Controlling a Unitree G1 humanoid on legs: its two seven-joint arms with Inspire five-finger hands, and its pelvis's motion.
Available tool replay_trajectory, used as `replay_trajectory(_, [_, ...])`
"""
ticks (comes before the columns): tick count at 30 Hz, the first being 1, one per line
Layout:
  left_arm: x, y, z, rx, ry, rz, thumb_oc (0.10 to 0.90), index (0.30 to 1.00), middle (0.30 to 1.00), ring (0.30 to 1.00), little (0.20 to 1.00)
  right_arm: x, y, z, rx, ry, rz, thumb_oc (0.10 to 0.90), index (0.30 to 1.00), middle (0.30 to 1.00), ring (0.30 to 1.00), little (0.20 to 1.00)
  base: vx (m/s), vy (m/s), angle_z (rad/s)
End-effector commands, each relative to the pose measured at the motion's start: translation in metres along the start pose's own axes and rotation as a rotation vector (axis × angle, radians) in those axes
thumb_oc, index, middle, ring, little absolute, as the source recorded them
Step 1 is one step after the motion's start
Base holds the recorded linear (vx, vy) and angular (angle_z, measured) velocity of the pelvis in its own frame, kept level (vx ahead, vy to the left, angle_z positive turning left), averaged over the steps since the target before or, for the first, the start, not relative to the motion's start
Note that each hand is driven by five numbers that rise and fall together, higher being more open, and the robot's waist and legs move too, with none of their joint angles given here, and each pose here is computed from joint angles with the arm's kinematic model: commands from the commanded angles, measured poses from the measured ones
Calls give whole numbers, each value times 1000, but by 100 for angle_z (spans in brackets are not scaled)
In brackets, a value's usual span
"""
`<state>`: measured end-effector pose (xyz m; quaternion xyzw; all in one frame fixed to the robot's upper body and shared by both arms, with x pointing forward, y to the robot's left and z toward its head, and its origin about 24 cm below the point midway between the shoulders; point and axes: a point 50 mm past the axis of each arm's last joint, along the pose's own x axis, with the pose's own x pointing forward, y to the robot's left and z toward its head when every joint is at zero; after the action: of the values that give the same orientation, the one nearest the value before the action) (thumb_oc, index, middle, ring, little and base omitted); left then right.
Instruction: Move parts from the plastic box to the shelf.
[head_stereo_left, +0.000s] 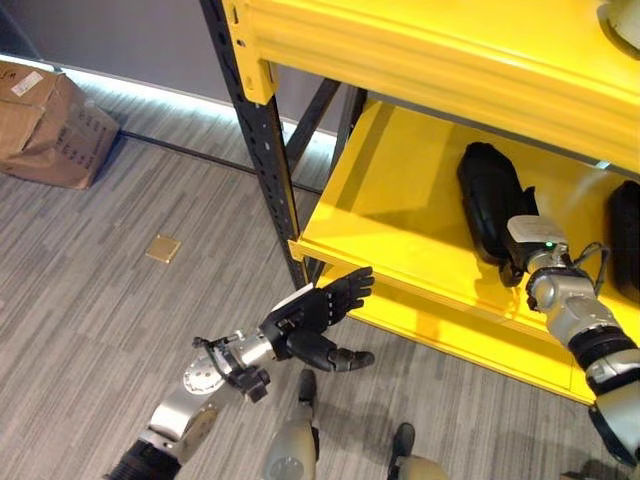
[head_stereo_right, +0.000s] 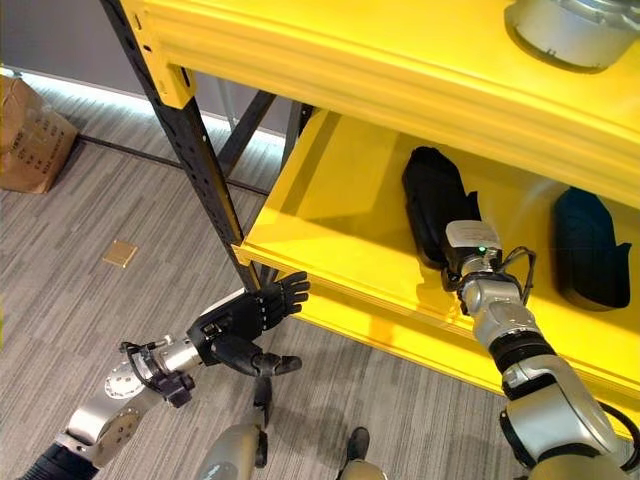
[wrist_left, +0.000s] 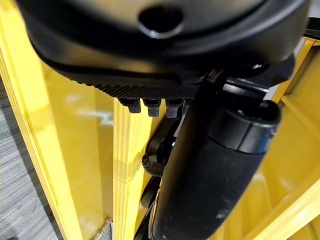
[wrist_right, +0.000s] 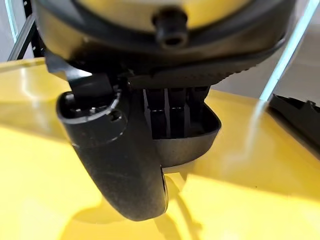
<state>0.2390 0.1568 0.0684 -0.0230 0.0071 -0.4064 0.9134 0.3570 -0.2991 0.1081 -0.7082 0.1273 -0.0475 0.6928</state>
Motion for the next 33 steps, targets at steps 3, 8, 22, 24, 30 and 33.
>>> replay_trajectory(3, [17,-6,46,82,-251,-80,900,1000,1000,1000,1000,1,-1,-36,-19,180,49,900,1000,1000,1000,1000,0,0,0])
replay_trajectory(8, [18,-7,45,72,-253,-76,900,1000,1000,1000,1000,2,1,-38,14,189,70,900,1000,1000,1000,1000,30,0,0])
replay_trajectory(22, [20,-8,48,60,-262,-68,900,1000,1000,1000,1000,2,18,-21,440,126,231,900,1000,1000,1000,1000,9,1,0])
replay_trajectory(24, [21,-8,48,59,-261,-64,900,1000,1000,1000,1000,1,24,-18,504,116,234,900,1000,1000,1000,1000,46,-4,-1])
replay_trajectory(30, [22,-9,47,52,-257,-56,900,1000,1000,1000,1000,0,28,-10,552,85,206,900,1000,1000,1000,1000,18,2,0])
replay_trajectory(33, [21,-9,44,46,-255,-51,900,1000,1000,1000,1000,1,24,-4,547,64,158,900,1000,1000,1000,1000,24,6,0])
